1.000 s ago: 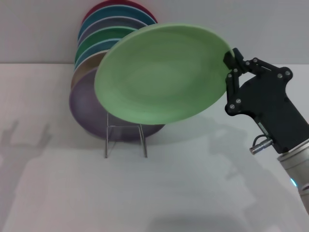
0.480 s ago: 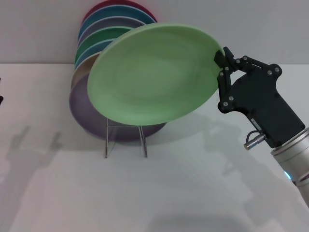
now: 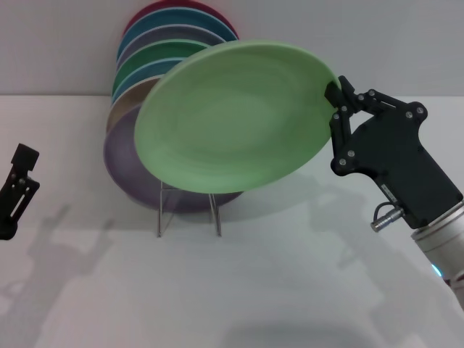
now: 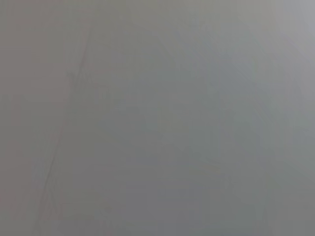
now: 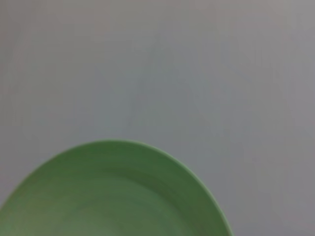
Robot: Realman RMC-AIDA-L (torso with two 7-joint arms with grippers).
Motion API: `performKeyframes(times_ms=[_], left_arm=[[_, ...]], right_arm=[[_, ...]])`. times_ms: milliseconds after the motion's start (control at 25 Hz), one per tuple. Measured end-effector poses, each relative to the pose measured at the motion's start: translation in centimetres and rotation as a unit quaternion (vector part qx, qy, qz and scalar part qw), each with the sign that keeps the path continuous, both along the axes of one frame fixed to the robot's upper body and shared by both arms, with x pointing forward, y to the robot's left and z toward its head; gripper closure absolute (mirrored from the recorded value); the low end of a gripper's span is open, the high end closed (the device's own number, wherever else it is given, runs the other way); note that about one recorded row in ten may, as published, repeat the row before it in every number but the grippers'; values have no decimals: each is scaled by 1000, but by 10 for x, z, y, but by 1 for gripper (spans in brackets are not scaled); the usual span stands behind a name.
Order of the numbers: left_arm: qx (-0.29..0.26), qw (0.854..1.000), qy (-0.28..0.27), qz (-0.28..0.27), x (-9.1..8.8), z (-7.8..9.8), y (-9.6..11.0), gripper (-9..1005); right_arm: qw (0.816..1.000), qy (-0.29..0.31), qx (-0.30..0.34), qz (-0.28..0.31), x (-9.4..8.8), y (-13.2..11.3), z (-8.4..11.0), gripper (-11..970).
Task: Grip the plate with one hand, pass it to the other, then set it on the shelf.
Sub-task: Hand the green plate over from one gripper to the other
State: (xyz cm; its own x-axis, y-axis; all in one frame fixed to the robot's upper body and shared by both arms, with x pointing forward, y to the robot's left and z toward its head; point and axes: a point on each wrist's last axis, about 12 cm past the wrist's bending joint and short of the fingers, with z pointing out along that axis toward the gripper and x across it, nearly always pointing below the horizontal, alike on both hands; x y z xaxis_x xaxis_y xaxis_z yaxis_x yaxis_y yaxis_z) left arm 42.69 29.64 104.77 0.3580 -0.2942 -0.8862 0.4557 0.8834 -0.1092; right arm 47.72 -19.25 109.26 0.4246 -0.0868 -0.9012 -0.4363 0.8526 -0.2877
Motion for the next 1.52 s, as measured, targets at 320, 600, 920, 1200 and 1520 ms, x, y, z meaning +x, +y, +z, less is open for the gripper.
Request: performKeyframes(times_ms=[320, 600, 920, 1200, 1520], left_arm=[[-22, 1000, -4, -21, -20, -1, 1, 126], [-16, 999, 5, -52, -25, -5, -9, 126], [1, 997, 9, -76, -30, -8, -18, 127], [16, 995, 26, -90, -34, -13, -20, 127], [62, 992, 36, -102, -31, -20, -33, 127]], right_arm=[[1000, 21, 9, 1, -6, -5, -8, 942], [999, 42, 0, 0, -20, -12, -26, 942], [998, 57, -13, -1, -22, -17, -37, 942], [998, 63, -17, 14, -25, -11, -41, 942], [998, 63, -21, 15, -25, -8, -42, 942]])
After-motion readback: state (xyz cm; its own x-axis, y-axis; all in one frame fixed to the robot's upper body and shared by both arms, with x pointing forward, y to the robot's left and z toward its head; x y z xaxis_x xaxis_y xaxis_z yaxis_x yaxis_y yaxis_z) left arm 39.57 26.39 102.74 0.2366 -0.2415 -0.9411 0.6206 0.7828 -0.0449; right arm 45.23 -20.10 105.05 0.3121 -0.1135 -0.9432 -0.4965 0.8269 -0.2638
